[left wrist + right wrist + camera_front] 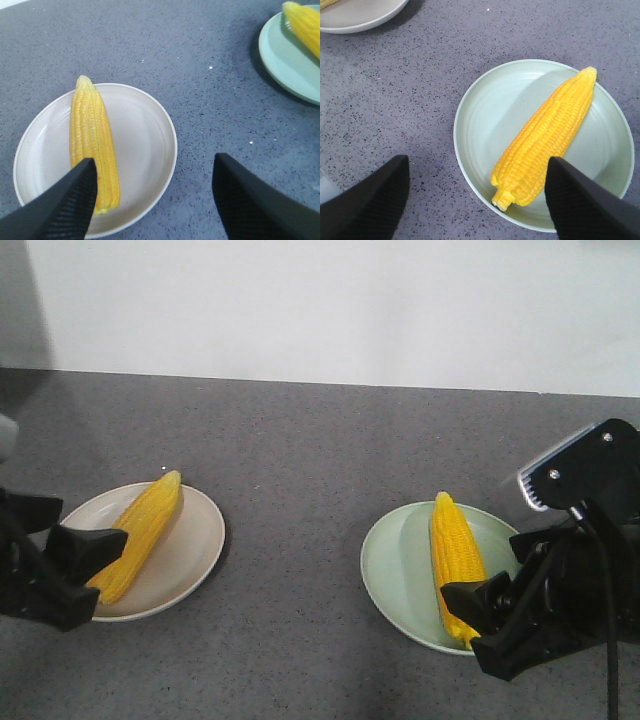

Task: Distribute corn equally

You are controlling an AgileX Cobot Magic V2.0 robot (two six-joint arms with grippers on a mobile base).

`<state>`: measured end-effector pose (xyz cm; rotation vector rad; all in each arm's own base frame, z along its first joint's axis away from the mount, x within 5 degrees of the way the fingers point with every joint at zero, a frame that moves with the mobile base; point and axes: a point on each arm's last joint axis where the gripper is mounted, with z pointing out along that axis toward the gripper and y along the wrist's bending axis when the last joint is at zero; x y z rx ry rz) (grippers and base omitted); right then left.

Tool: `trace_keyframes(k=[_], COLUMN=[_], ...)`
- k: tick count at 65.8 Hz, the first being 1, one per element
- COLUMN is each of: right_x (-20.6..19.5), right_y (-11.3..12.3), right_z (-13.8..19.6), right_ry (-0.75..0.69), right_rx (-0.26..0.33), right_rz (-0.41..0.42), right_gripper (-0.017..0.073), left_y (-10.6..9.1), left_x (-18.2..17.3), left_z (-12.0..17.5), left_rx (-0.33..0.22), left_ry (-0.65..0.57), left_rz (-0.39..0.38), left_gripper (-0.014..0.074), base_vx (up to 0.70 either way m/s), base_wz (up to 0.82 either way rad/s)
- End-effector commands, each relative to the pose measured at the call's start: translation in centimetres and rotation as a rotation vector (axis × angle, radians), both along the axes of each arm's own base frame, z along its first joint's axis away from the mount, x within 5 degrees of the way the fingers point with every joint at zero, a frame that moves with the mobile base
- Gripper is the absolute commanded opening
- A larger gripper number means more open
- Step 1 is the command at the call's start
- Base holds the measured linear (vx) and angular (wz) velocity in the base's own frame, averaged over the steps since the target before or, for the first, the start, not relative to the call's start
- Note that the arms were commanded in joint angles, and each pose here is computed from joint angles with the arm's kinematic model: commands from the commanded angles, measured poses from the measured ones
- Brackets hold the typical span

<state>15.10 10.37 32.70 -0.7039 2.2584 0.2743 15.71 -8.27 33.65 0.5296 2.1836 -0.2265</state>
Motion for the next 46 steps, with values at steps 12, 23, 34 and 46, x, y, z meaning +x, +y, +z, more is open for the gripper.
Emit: trace_keyframes(k=[12, 23, 34, 46], right_x=[0.1, 0.1, 0.1, 0.1], right_y=[0.1, 0.1, 0.1, 0.1], right_z=[1.5, 1.5, 1.5, 1.4], right_ry=[-0.083, -0.083, -0.082, -0.077], right_rx=[0.046, 0.046, 0.044, 0.042], right_rz=[0.005, 0.005, 0.005, 0.005], right_gripper=[0.0538, 0.0531, 0.0445, 0.0269], left_y=[1.7, 2.3, 2.3, 2.3], left_x=[-3.5, -4.5, -4.6, -4.6], left_z=[0.9, 0.6, 0.5, 0.5], left_rx=[-0.126, -0.147, -0.156, -0.156], left_ry=[-0.202, -0.238, -0.235, -0.235], left_rz=[-0.014, -0.016, -0.011, -0.011], left_gripper=[0.0481, 0.0465, 0.0360, 0.0186], base_vx=[0.00, 0.00, 0.00, 0.00], base_wz=[0.00, 0.00, 0.00, 0.00])
